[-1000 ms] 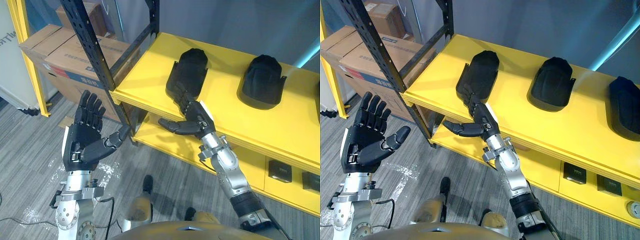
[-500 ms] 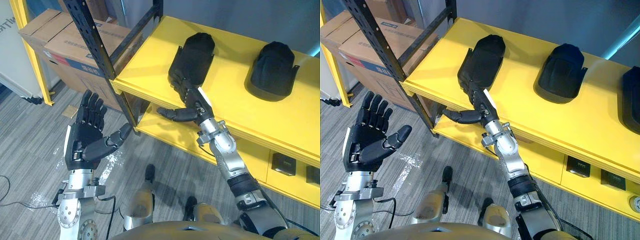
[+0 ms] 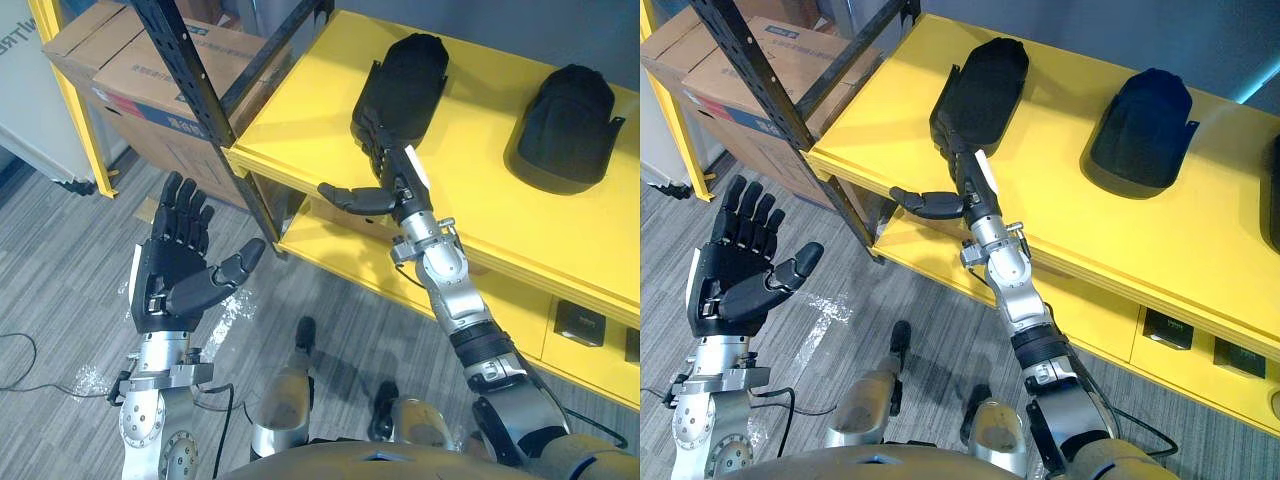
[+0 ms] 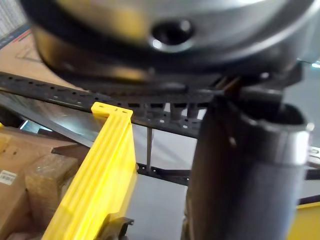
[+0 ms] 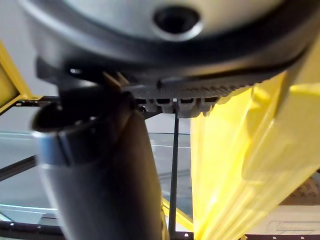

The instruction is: Walk over and take three plastic housings, then place them on the shelf

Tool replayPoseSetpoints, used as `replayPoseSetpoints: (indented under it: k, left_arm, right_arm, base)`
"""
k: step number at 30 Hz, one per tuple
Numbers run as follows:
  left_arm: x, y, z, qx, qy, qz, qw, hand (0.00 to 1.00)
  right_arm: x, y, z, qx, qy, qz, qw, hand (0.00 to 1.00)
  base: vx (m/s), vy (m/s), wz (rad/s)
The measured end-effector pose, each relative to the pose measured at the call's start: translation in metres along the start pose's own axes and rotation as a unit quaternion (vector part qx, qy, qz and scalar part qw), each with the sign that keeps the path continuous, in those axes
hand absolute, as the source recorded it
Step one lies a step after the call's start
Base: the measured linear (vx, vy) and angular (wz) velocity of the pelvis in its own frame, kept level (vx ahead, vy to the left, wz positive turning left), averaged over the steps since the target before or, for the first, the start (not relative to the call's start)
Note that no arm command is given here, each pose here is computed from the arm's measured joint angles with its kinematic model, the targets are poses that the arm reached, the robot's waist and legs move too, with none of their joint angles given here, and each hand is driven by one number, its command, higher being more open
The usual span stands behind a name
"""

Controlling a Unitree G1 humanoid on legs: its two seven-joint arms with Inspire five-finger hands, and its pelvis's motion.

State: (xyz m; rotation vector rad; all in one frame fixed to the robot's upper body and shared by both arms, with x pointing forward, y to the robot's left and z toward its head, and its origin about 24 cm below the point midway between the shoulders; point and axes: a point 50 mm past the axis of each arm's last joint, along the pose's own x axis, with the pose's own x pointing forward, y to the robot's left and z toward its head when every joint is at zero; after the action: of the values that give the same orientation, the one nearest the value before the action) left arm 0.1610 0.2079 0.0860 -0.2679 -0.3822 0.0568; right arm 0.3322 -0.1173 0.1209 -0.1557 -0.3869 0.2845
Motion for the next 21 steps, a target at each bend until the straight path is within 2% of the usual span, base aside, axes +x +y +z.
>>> replayPoseSetpoints:
  k: [8, 21]
  left_arm:
    - [0.007, -0.004, 0.001, -0.007, -0.013, -0.005, 1.000, 1.00]
    - [0.008, -0.005, 0.001, -0.008, -0.016, -0.009, 1.000, 1.00]
  right_arm:
    - [0.020, -0.008, 0.013, -0.030, -0.018, 0.001, 0.999, 1.00]
    - [0.022, -0.012, 0.026, -0.073, -0.043, 0.021, 0.996, 1.00]
  base:
    - [0.02, -0.034, 0.02]
    - [0.01, -0.011, -0.02]
